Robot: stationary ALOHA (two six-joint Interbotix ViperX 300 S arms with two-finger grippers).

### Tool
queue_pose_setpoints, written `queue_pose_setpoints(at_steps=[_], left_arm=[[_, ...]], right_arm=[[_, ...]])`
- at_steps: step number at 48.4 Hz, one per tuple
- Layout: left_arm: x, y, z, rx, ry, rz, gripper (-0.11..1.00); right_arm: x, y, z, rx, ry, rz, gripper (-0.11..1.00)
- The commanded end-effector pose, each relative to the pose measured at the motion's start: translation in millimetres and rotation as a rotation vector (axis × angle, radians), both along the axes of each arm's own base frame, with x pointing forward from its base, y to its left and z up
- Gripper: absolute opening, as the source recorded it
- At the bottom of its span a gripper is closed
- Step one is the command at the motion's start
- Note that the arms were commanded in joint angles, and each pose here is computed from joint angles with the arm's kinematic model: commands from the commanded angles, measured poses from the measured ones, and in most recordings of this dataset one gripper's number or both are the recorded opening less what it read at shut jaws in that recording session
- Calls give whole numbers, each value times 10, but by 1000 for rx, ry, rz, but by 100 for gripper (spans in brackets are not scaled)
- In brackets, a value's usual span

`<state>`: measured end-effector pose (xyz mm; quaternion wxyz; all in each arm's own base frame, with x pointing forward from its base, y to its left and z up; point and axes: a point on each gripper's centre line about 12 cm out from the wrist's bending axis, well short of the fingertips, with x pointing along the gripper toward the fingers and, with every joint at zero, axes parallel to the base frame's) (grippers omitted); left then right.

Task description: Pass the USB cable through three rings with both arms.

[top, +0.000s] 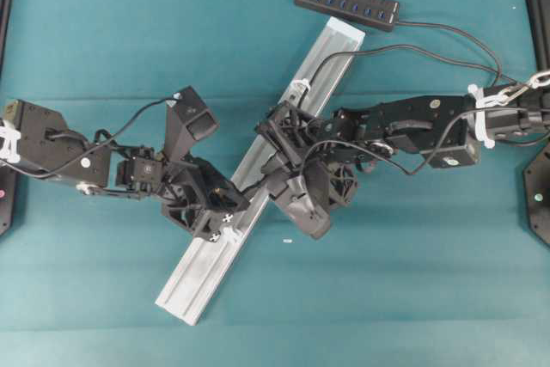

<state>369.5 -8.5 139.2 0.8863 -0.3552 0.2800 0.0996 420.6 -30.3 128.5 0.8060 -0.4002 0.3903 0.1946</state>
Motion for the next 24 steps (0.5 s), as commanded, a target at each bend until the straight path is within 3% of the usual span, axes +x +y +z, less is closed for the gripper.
queue_pose_setpoints(at_steps=[1,7,20,24], left_arm=[[10,4,142,4,-52,-4,10],[-3,5,159,1,-58,-1,21],[-37,-45,352,3,-106,-17,92],[-81,-93,446,3,-121,-31,94]], right_arm=[[31,16,1,-11,0,17,9],[37,35,4,-20,10,34,9],[36,71,-12,-27,29,58,9],[40,91,-14,-27,34,65,9]])
